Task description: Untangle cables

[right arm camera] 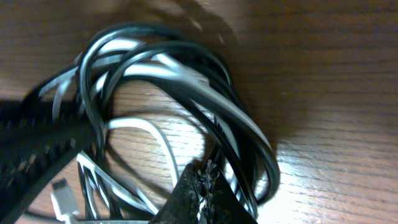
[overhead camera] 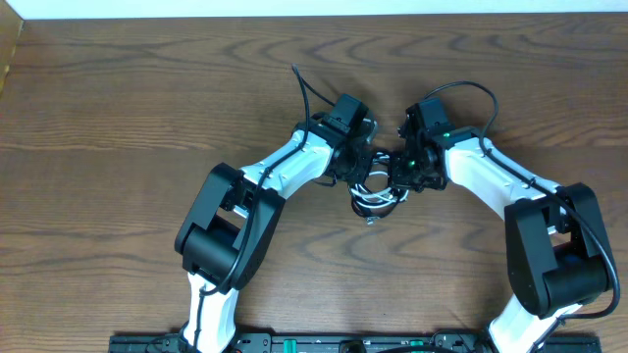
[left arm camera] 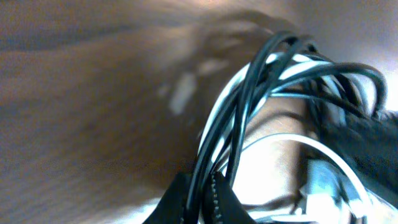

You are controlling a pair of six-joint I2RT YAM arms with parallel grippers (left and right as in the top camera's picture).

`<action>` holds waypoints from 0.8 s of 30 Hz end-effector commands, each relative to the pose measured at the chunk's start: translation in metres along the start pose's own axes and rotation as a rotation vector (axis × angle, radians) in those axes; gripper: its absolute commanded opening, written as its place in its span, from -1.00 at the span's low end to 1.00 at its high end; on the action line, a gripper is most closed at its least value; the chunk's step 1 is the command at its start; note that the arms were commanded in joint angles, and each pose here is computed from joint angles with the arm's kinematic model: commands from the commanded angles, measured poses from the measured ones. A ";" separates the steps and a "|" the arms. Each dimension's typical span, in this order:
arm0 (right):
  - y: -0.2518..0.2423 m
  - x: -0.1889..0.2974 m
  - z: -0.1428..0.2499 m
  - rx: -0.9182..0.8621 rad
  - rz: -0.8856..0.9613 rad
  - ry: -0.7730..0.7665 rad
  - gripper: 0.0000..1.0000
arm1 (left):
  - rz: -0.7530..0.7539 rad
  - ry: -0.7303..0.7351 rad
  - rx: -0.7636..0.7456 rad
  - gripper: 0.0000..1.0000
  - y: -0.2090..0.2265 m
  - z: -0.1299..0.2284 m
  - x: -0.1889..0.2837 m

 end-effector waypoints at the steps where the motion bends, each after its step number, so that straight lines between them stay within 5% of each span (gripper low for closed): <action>1: -0.004 -0.006 0.002 -0.028 0.059 -0.018 -0.95 | 0.198 0.004 -0.091 -0.85 -0.013 0.006 -0.004; 15: -0.019 -0.003 -0.001 -0.025 0.227 -0.102 -0.98 | 0.476 -0.105 -0.175 -0.85 -0.023 0.002 0.032; 24: 0.016 0.044 -0.004 0.192 -0.038 -0.021 -0.98 | 0.465 -0.122 -0.224 -0.85 -0.022 0.002 0.041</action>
Point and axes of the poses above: each gripper's point midway between its finger pads, its own x axis back along the fingers, its own y axis along the line the jaws close on, z = x × y, the point moved 10 cm from there along x, back along the fingers, and after that the axes turned 15 degrees about -x, right-handed, at the moved point
